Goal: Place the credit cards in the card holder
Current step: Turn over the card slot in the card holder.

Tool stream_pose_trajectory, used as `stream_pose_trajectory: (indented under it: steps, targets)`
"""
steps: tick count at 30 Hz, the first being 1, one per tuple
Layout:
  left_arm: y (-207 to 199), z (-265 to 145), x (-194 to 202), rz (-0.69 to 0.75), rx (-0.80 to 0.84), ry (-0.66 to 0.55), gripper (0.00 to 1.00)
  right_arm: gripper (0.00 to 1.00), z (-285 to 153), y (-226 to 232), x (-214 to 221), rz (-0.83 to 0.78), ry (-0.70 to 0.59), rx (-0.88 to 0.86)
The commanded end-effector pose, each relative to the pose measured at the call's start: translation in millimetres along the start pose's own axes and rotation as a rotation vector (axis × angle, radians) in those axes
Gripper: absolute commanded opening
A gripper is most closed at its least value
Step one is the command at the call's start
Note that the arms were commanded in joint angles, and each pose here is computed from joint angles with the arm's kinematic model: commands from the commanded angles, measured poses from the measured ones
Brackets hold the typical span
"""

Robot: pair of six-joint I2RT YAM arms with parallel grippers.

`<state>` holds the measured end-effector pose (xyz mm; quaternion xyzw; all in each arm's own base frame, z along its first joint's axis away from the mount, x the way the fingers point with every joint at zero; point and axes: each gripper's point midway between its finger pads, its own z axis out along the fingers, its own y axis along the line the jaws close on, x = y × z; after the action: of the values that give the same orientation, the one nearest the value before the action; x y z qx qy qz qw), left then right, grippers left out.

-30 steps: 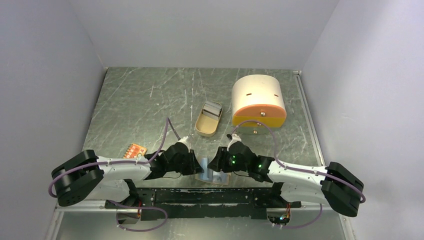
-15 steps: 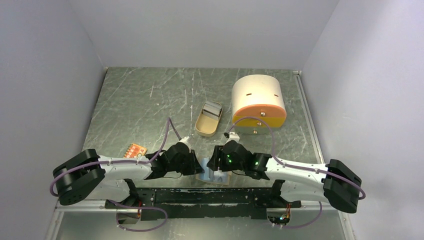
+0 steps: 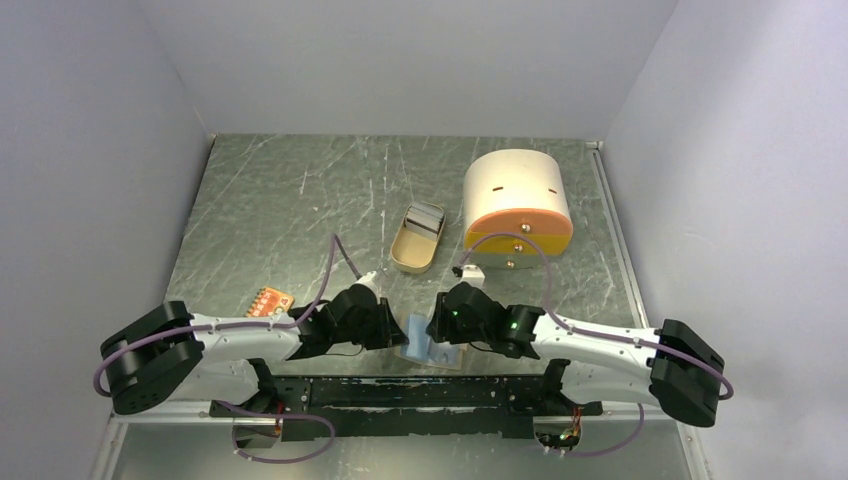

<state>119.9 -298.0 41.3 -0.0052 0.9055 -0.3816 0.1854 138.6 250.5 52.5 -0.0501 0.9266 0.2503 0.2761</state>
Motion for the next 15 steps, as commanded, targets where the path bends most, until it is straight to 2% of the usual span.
stream_pose_trajectory:
  steps: [1, 15]
  targets:
    - [8, -4, 1, -0.009, -0.025, -0.017, 0.19, 0.47, -7, -33, 6, -0.033, 0.001, 0.129]
    - [7, -8, 2, -0.018, -0.001, -0.024, 0.18, 0.46, -16, -40, 14, -0.001, -0.007, 0.094]
